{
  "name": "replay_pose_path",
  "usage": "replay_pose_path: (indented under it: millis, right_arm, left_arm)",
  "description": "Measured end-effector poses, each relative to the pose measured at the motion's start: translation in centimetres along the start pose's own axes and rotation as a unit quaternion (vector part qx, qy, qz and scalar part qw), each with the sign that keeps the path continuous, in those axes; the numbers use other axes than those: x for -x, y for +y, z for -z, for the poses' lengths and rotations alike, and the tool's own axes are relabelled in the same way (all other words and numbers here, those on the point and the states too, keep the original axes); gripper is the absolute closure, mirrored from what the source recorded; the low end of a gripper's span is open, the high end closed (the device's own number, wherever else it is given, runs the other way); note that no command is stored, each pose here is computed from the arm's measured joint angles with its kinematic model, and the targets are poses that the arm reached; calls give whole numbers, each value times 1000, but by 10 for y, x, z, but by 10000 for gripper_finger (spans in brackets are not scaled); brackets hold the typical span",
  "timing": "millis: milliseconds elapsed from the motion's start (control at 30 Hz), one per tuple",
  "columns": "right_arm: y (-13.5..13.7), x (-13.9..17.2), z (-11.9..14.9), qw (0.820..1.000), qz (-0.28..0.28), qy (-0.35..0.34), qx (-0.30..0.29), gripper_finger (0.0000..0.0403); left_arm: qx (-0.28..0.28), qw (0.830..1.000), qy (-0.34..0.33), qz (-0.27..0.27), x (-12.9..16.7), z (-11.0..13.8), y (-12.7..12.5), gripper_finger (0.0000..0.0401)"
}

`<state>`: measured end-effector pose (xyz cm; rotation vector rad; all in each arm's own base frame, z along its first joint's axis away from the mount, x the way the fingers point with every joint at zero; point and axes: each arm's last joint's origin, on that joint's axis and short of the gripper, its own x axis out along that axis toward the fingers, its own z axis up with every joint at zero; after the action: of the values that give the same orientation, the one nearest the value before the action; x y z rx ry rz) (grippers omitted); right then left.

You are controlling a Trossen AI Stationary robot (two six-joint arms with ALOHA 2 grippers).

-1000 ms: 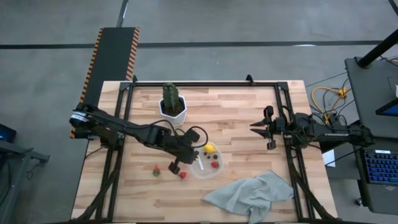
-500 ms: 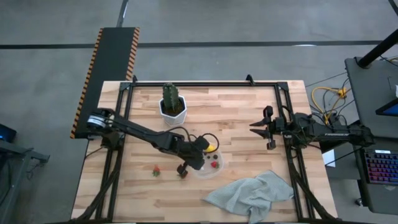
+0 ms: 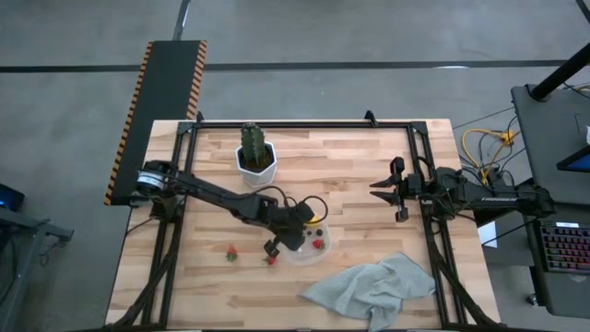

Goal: Pick and placing Produce into tupperware
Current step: Put the yellow corn into the transparent container, then put the left red strawberry into the transparent container

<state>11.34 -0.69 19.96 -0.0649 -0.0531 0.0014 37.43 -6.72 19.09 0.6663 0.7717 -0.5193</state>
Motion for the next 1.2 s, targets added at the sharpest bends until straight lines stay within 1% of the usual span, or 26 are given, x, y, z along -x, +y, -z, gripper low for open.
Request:
replay_pose_path:
  millis: [133, 400, 767, 967, 1067, 1200]
  right_arm:
    - [0, 0, 0, 1000, 0, 0, -2, 316]
    - [0, 0, 0, 1000, 0, 0, -4, 325]
    - [0, 0, 0, 1000, 0, 0, -4, 316]
    - [0, 0, 0, 1000, 0, 0, -4, 322]
    - [0, 0, 0, 1000, 0, 0, -4, 325]
    - [0, 0, 0, 1000, 0, 1, -4, 322]
  left_arm:
    - [0, 1000, -5, -4, 1, -1, 2, 390]
    - [3, 1000, -10, -8, 1, -2, 2, 364]
    - [7, 1000, -8, -13, 1, 1, 5, 360]
    - [11, 1000, -5, -14, 1, 4, 7, 357]
    - [11, 1000, -4, -14, 1, 5, 8, 341]
    - [11, 1000, -6, -16, 1, 4, 8, 306]
